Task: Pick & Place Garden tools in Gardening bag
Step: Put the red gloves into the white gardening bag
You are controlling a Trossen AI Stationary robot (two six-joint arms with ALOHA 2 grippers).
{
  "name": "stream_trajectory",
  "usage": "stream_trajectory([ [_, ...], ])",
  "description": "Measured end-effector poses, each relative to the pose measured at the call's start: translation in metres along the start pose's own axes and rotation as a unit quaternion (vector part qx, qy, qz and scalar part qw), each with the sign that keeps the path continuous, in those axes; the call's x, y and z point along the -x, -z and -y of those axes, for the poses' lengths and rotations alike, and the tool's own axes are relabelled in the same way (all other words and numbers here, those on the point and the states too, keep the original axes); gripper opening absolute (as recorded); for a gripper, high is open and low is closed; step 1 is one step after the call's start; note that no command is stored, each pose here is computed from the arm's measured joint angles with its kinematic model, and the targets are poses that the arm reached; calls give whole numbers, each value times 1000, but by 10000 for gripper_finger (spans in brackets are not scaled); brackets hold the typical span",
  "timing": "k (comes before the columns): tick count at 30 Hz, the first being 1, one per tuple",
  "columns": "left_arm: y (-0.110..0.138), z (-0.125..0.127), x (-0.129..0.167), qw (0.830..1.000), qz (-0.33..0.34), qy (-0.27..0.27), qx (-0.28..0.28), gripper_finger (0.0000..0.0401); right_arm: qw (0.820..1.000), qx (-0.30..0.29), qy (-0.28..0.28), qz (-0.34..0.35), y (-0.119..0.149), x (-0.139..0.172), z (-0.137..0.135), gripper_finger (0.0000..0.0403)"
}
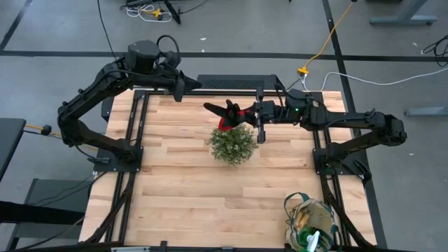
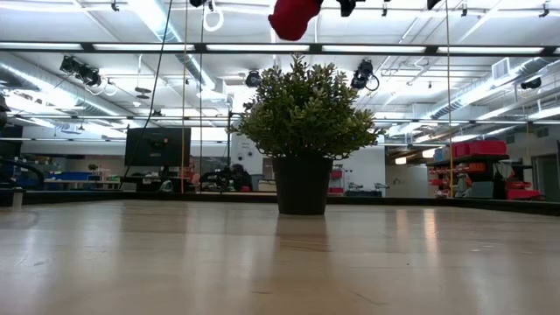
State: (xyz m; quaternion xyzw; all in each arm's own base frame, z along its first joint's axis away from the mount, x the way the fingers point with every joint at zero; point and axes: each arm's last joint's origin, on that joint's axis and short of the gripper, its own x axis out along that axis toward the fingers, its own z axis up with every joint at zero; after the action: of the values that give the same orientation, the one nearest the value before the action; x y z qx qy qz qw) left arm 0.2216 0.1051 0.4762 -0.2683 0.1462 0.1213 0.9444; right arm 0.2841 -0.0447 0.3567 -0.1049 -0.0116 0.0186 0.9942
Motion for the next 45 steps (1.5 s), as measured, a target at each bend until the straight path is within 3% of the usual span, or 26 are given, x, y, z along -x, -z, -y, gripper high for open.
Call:
stream_trajectory([
  [7, 4, 18, -5, 994, 13, 11, -111, 4, 999, -32, 39, -6, -18, 26, 0, 36],
  [17, 12, 42, -9, 985, 34, 7, -170, 3, 994, -64, 74, -43, -34, 68, -9, 31],
  [23, 19, 60, -13, 983, 46, 31, -176, 3, 993, -67, 83, -44, -41, 83, -20, 31],
  [34, 59, 75, -39, 983, 20, 38, -178, 3, 992, -78, 56, -86, -42, 104, -39, 31],
  [40, 66, 87, -36, 982, 25, 32, -186, 3, 986, -91, 79, -117, -42, 126, -43, 31],
  [45, 68, 94, -35, 980, 36, 42, -190, 4, 986, -94, 58, -126, -43, 144, -49, 31],
])
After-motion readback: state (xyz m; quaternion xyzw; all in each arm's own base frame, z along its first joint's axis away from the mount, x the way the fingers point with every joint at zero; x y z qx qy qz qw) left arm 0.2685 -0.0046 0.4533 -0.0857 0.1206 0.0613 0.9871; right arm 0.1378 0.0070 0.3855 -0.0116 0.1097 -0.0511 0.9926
